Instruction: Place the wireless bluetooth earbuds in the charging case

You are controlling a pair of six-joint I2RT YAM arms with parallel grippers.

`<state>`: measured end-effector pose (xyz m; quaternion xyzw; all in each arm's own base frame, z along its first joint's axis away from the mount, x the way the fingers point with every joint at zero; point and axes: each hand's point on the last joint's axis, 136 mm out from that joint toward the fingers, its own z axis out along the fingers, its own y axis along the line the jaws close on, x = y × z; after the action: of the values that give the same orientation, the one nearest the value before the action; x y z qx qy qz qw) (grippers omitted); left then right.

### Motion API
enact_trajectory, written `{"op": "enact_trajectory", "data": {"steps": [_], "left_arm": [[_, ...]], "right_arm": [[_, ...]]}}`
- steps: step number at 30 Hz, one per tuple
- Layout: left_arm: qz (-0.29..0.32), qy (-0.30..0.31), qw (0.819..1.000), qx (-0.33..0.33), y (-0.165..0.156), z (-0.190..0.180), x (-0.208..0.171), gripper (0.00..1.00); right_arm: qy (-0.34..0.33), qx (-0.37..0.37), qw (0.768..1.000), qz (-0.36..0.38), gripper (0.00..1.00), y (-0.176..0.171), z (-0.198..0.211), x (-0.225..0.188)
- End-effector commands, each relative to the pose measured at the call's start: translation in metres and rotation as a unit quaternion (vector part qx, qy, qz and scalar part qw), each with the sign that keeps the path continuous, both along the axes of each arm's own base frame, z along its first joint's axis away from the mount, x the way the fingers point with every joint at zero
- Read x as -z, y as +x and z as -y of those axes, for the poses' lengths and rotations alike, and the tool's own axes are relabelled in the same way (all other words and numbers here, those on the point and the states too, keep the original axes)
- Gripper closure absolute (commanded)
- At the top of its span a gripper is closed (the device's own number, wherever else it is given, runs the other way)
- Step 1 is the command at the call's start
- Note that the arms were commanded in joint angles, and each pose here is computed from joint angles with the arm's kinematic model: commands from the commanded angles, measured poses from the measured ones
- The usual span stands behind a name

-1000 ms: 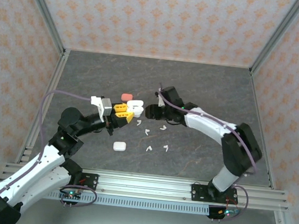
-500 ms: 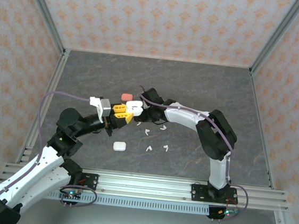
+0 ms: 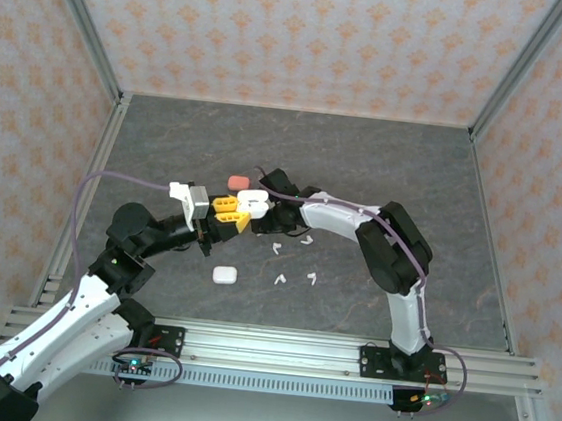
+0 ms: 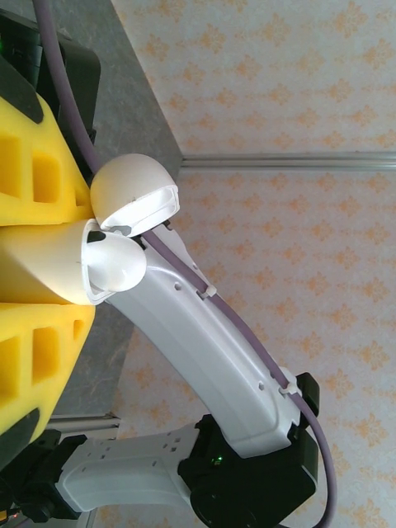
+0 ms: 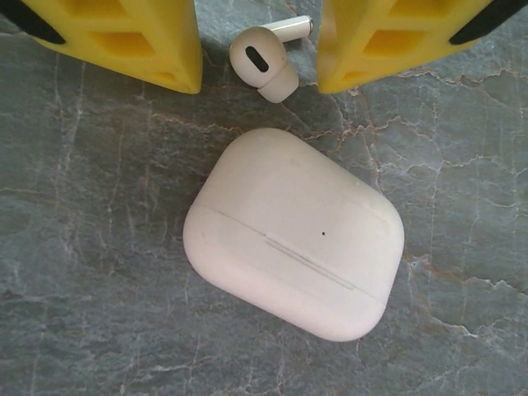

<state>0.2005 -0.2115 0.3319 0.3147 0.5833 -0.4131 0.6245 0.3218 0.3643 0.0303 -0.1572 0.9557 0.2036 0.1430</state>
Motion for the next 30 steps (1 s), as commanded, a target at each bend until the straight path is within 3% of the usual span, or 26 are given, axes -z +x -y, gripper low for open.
{"op": "enact_trajectory", "data": {"steps": [1, 18, 30], "left_arm": [[0.031, -0.008, 0.999, 0.006, -0.007, -0.001, -0.02, 1.0], [0.026, -0.002, 1.0, 0.001, -0.005, -0.002, -0.015, 1.0], [0.022, -0.002, 1.0, 0.0, -0.005, -0.002, -0.013, 1.0]], "right_arm": [[-0.02, -0.005, 1.0, -0.001, 0.61, -0.002, 0.0, 0.005], [-0.049, -0.019, 0.999, 0.0, 0.79, -0.008, 0.003, 0.014], [-0.023, 0.007, 0.995, 0.095, 0.81, 0.014, 0.045, -0.051]]}}
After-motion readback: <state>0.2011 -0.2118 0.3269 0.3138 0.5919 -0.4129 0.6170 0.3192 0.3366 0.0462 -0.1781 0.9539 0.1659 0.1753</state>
